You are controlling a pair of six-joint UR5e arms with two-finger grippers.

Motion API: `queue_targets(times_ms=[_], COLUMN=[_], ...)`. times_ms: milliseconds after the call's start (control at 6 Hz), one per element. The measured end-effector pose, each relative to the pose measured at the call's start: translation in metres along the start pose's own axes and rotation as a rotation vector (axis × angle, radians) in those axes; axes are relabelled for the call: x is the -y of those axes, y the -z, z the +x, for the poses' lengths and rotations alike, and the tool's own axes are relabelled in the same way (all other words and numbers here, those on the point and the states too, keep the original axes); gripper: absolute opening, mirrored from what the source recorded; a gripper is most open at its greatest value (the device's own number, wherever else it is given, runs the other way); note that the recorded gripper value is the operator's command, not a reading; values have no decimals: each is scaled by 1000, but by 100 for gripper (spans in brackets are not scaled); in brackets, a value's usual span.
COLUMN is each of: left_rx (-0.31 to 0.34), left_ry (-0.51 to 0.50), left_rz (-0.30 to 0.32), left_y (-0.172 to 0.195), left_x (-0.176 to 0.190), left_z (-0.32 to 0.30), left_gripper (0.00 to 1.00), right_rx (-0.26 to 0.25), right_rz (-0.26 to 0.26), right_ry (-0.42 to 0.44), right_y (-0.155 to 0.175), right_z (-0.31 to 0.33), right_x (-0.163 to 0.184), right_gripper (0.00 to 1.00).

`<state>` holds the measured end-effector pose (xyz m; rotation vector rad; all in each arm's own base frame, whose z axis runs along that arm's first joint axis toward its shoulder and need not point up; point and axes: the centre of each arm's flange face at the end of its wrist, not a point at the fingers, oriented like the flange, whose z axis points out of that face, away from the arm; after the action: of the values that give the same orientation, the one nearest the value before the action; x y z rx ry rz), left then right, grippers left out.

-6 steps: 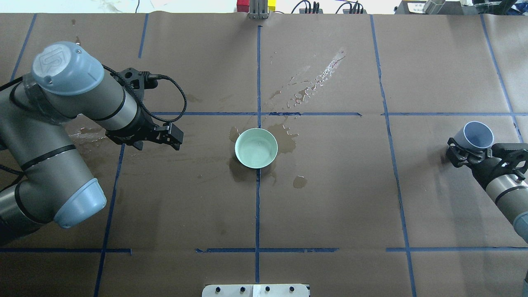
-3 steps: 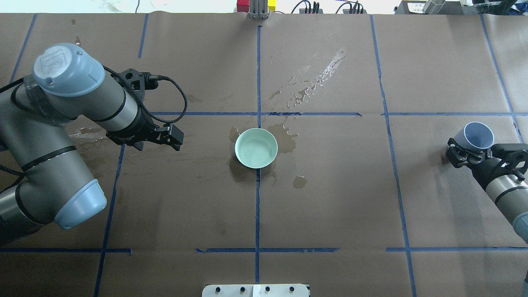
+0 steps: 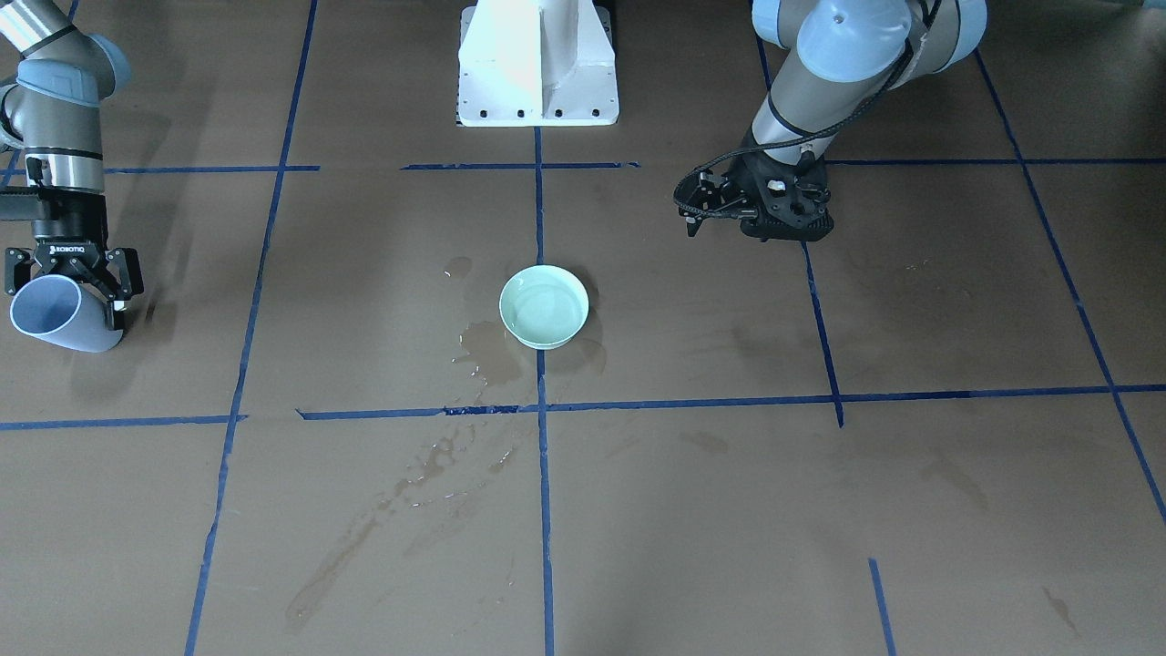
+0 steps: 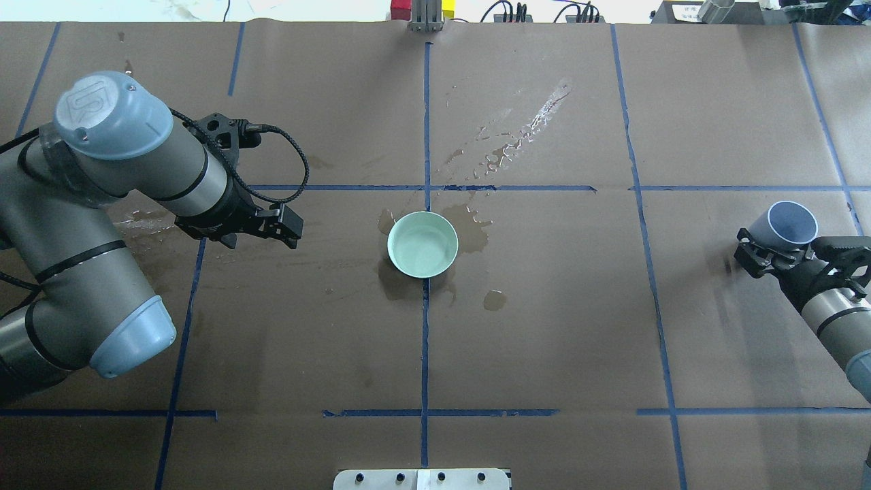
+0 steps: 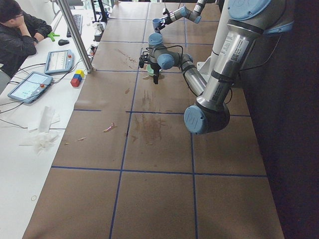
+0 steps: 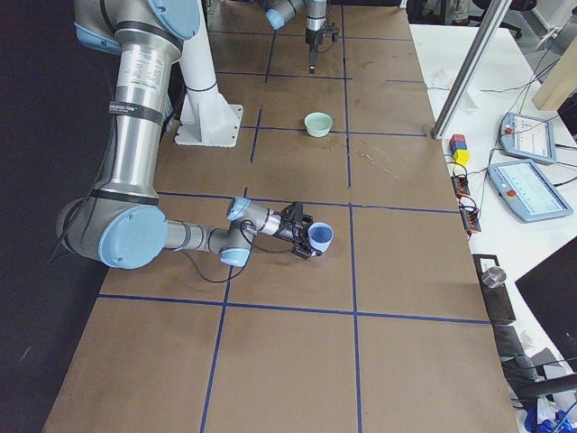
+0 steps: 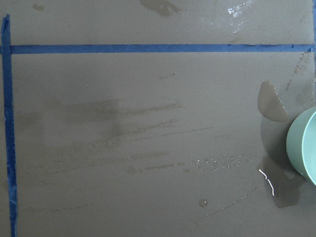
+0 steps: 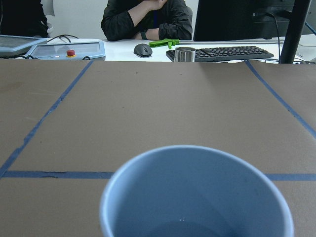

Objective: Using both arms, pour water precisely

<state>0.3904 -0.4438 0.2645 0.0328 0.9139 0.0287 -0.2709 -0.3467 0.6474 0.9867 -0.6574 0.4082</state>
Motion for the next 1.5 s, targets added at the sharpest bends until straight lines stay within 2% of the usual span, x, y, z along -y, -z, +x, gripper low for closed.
queue_targets(times_ms=[833,1500], left_rx=[-4,-13], left_ry=[7,18], left_rz=[2,6], left_y=[1,2], left_x=[0,-1], left_z=[1,2], left_gripper=[100,100], right_rx=[105,169], right_rz=[-21,-66], right_ry=[-10,11], right_y=[43,89], right_z=[28,103], right_x=[-21,-20], right_gripper=[100,100])
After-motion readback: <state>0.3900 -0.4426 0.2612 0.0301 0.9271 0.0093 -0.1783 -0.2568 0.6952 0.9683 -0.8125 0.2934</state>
